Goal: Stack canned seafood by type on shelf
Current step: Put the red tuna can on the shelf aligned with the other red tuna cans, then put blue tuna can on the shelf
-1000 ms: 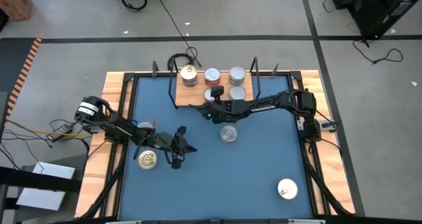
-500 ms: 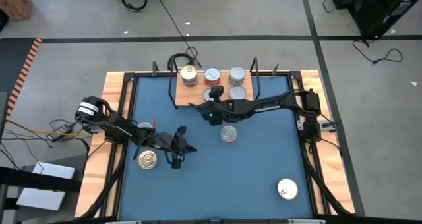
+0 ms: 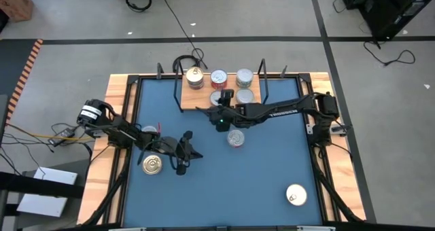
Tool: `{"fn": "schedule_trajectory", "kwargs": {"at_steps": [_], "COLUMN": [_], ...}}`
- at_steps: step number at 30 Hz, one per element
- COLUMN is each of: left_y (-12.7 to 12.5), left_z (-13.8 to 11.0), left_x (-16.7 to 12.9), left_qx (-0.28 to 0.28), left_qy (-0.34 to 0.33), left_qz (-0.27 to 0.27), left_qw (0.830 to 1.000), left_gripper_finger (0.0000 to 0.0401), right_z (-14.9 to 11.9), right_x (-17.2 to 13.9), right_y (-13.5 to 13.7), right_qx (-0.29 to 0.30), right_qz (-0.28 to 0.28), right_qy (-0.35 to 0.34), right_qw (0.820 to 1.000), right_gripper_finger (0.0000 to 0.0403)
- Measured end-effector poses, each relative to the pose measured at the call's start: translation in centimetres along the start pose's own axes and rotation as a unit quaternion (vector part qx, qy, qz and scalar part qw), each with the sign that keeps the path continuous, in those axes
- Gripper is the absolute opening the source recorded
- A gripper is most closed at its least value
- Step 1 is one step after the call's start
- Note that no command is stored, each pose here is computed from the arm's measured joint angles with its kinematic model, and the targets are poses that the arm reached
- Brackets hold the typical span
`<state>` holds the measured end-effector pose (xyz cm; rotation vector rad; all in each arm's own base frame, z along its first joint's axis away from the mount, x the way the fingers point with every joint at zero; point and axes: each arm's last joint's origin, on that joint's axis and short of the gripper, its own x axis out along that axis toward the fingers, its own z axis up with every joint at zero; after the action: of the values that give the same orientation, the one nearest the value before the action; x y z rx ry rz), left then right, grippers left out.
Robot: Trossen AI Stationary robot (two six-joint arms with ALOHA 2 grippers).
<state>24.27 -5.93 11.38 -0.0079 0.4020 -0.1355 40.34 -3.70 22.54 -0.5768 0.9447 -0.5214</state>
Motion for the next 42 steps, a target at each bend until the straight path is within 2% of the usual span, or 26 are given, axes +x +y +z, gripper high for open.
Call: {"fn": "schedule_trajectory", "kwargs": {"at_steps": [4,7,8,15,21,27,31,34,37,42], "left_y": [-0.4,-1.2,-1.4,-2.7,-3.1,-4.0,-5.0,-6.0,-7.2,-9.2], "left_z": [0.0,0.3,0.5,1.8,1.9,2.3,3.4,4.5,5.9,7.7], "left_x": [0.0,-0.4,-0.7,-2.7,-4.0,-4.7,-4.9,-5.2,-6.1,-8.2], "left_qx": [0.002,0.008,0.010,0.021,0.007,0.016,0.032,0.032,0.020,-0.046], "left_qy": [0.001,-0.001,-0.001,0.004,0.038,0.094,0.141,0.186,0.239,0.315], "left_qz": [-0.015,-0.032,-0.038,-0.061,-0.062,-0.059,-0.061,-0.064,-0.063,-0.041], "left_qw": [1.000,0.999,0.999,0.998,0.997,0.994,0.988,0.980,0.969,0.947], "left_gripper_finger": [0.0007,0.0007,0.0007,0.0007,0.0007,0.0007,0.0007,0.0007,0.0007,0.0007], "right_z": [0.4,-0.1,-0.5,-3.5,-5.4,-6.4,-6.6,-6.2,-5.3,-3.7], "right_x": [-1.6,-1.9,-1.8,0.1,2.6,4.1,4.4,3.8,1.8,-1.9], "right_y": [0.7,1.4,1.7,1.5,-0.4,-2.1,-2.6,-2.7,-2.8,-1.8], "right_qx": [0.050,0.054,0.056,0.072,0.091,0.115,0.122,0.122,0.133,0.146], "right_qz": [0.074,0.111,0.119,0.118,0.097,0.120,0.122,0.123,0.125,0.147], "right_qy": [-0.029,-0.040,-0.039,-0.006,0.007,-0.008,-0.009,-0.018,-0.047,-0.088], "right_qw": [0.996,0.991,0.991,0.990,0.991,0.986,0.985,0.985,0.982,0.974], "right_gripper_finger": [0.0089,0.0023,0.0013,0.0006,0.0005,0.0003,0.0003,0.0003,0.0003,0.0005]}}
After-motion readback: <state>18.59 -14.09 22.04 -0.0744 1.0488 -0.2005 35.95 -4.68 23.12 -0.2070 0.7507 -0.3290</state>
